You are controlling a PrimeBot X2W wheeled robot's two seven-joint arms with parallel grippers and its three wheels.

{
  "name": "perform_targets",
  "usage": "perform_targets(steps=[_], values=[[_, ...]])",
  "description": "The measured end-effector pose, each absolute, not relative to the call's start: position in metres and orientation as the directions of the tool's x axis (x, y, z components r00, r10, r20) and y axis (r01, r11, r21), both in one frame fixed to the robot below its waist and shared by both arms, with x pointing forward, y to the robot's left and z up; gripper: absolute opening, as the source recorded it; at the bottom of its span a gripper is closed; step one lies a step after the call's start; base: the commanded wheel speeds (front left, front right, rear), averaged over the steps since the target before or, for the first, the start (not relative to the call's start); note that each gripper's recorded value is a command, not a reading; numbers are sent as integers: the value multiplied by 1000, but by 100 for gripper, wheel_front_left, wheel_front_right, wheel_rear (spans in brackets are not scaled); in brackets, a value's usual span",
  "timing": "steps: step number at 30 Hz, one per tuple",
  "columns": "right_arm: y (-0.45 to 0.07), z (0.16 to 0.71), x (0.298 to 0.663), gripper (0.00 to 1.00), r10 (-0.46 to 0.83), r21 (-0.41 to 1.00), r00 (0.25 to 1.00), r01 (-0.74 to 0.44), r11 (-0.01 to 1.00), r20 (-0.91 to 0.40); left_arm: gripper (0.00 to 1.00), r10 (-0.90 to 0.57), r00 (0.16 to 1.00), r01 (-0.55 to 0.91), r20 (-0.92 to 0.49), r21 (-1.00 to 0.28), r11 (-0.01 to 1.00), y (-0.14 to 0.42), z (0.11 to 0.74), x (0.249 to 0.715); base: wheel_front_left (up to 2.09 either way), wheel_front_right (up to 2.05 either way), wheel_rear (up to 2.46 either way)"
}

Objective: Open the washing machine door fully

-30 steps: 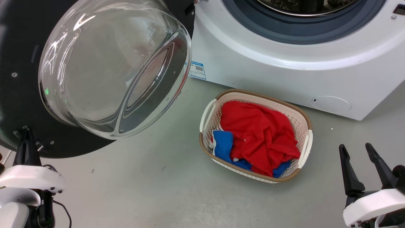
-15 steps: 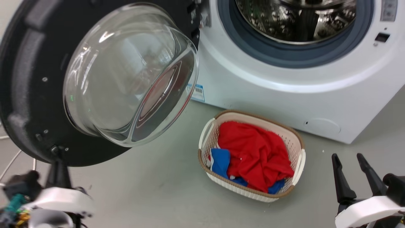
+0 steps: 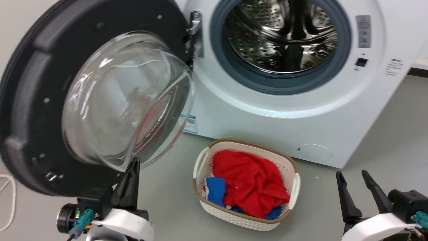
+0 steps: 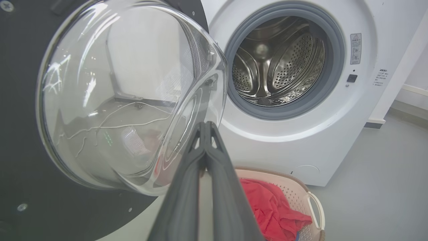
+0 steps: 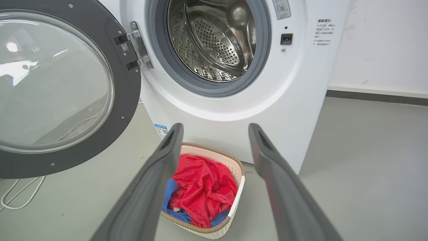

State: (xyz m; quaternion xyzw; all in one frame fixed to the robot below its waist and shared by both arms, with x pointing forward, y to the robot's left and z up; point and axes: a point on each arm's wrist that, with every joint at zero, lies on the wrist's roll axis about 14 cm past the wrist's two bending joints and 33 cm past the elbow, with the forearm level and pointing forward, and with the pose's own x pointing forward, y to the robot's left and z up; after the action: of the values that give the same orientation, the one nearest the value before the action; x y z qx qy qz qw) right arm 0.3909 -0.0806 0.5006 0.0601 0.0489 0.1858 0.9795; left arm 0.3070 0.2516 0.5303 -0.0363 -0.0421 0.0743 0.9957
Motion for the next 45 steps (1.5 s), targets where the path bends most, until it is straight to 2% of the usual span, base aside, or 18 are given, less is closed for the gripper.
perform_targets(steps=[1,2,3,5,6,7,15,23,31,45], values=[[-84,502,390,100,361,135,930,-349,927,-69,0,130,988,-123,82,-81,989,246,531,311,0,0,0],[-88,504,388,100,349,135,935,-338,932,-65,5,108,990,-101,85,-85,991,240,531,315,0,0,0],[-92,505,387,100,338,133,939,-328,935,-61,22,88,992,-80,92,-92,993,234,533,320,0,0,0],[-101,508,384,100,313,131,949,-304,944,-51,49,58,993,-49,102,-92,995,225,535,330,0,0,0],[-105,510,383,100,301,129,952,-293,947,-47,87,51,993,-41,103,-96,994,222,535,334,0,0,0],[-110,511,381,100,288,128,957,-280,951,-43,100,39,994,-29,102,-97,995,217,534,338,0,0,0],[-148,521,369,100,180,115,984,-178,977,-9,100,-42,993,50,107,-76,996,186,534,370,0,0,0],[-172,523,353,100,115,100,993,-115,988,1,100,-74,993,78,88,-45,996,174,524,378,0,0,0],[-176,523,346,100,107,89,994,-107,990,3,100,-61,997,62,43,-27,998,180,507,366,0,0,0],[-176,527,345,100,111,79,994,-112,991,14,100,-61,997,62,57,-23,998,182,509,365,0,0,0]])
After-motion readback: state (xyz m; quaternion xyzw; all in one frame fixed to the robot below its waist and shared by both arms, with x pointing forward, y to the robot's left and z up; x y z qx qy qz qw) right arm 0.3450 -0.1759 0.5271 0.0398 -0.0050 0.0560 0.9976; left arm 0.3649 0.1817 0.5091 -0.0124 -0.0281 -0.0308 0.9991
